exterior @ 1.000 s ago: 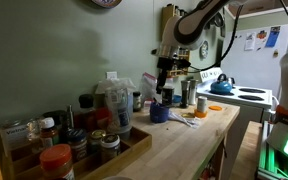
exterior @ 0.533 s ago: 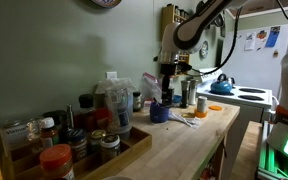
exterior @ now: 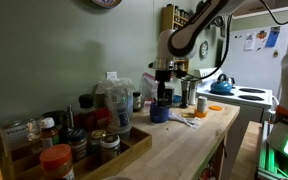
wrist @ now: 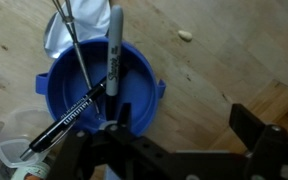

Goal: Remove the blue bowl from inside the blue bowl

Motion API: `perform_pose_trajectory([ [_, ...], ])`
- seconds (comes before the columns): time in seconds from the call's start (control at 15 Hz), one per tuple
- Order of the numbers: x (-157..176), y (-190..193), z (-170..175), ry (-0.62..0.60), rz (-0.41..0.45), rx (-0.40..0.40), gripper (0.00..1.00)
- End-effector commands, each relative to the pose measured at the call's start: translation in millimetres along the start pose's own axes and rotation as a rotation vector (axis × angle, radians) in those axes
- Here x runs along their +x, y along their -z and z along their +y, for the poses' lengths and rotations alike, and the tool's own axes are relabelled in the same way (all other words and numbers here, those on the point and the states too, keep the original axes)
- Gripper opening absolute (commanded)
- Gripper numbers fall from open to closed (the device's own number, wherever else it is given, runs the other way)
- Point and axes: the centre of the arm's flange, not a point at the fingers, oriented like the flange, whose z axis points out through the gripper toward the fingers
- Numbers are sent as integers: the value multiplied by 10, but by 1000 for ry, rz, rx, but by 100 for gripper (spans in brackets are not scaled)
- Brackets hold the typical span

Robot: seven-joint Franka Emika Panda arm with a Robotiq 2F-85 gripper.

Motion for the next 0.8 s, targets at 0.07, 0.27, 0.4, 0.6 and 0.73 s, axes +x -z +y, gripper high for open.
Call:
perform_pose_trajectory([
  [0.07, 87, -141, 117, -18, -8, -3, 95],
  [0.27, 85, -195, 177, -47, -35, 3, 71],
  [0.4, 93, -229, 197, -51, -39, 3, 69],
  [0.6, 106, -244, 215, -58, -34, 6, 45],
  [0.73, 110, -242, 207, -61, -33, 5, 29],
])
